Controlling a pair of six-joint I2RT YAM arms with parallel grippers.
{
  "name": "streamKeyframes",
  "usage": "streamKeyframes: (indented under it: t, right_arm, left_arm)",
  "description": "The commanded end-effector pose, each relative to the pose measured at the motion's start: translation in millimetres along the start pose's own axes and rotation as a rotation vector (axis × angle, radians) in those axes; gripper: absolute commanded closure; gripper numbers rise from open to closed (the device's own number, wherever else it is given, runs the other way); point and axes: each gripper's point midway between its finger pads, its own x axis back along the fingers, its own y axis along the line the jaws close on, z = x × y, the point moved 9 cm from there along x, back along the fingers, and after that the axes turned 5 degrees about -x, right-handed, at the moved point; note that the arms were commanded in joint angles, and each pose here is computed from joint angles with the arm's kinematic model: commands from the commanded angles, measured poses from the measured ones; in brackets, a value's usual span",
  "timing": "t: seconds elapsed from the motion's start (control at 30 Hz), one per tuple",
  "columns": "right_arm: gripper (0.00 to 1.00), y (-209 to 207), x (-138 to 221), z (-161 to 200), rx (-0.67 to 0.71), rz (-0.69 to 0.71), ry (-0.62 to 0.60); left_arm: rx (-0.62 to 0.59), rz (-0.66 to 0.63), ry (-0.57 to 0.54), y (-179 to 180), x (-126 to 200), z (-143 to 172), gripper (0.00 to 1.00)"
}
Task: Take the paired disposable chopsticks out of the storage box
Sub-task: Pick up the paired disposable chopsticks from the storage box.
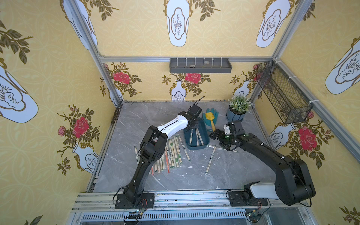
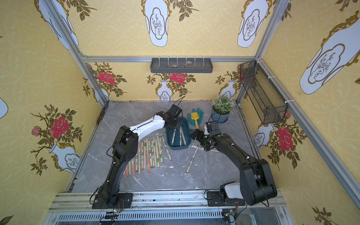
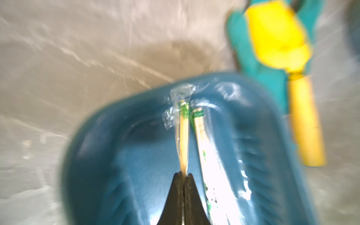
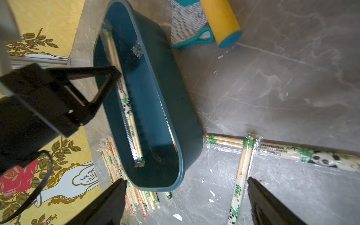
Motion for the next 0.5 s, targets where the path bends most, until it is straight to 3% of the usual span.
streamKeyframes:
  t: [0.0,0.23,0.47]
  right_arm:
    - [0.02,1.1,0.7,0.2,0.003,-0.007,-0.004]
    - [0.03,1.8,-1.5,-1.1,0.004,-0.012,-0.003]
    - [0.02,2.5,-3.5,-1.6,0.009,-0.018,0.004]
  left_arm:
    - [-0.011,0.004,-0.028,1.6,15.5,-7.2,1.00]
    - [0.107,0.047,-0.100,13.0,57.6,-1.8,1.00]
    - [0.284,0.002,-0.109,40.5,78.0,37.1,1.00]
